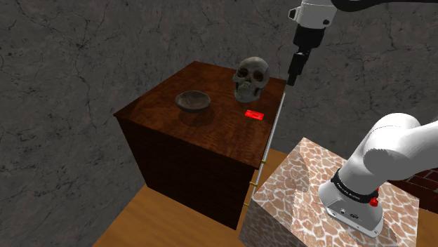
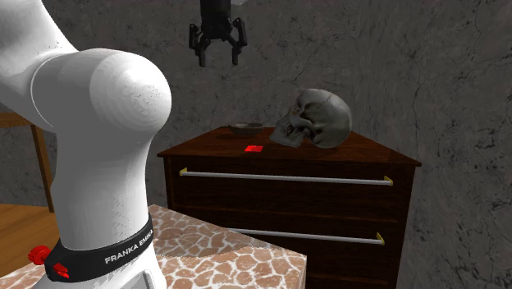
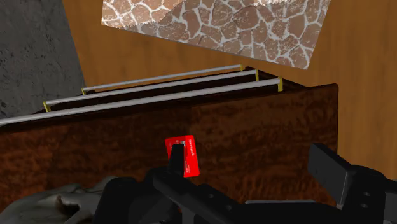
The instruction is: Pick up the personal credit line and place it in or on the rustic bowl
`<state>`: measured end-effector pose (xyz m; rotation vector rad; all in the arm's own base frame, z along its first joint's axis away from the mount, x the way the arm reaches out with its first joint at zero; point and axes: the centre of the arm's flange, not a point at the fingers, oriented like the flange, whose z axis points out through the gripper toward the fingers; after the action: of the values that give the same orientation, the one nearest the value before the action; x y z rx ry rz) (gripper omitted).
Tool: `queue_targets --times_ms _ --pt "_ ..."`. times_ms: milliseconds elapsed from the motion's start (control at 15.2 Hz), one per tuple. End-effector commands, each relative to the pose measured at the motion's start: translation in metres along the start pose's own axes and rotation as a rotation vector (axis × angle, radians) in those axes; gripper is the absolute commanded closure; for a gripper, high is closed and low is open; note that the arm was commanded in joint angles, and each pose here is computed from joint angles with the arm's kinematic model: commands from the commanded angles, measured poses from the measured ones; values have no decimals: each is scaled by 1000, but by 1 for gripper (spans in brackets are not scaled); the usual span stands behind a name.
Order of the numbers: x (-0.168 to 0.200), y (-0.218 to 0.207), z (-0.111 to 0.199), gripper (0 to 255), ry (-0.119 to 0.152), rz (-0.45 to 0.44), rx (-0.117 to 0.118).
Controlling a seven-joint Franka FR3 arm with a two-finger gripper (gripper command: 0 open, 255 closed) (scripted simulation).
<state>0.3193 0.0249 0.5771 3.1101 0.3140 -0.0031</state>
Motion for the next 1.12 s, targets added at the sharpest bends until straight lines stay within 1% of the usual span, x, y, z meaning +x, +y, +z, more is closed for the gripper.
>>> queue_targets --times_ms 0,528,1056 --pt "0 0 0 0 0 0 0" --pt "4 31 98 0 238 -66 24" --pt "33 59 193 0 476 -132 48"
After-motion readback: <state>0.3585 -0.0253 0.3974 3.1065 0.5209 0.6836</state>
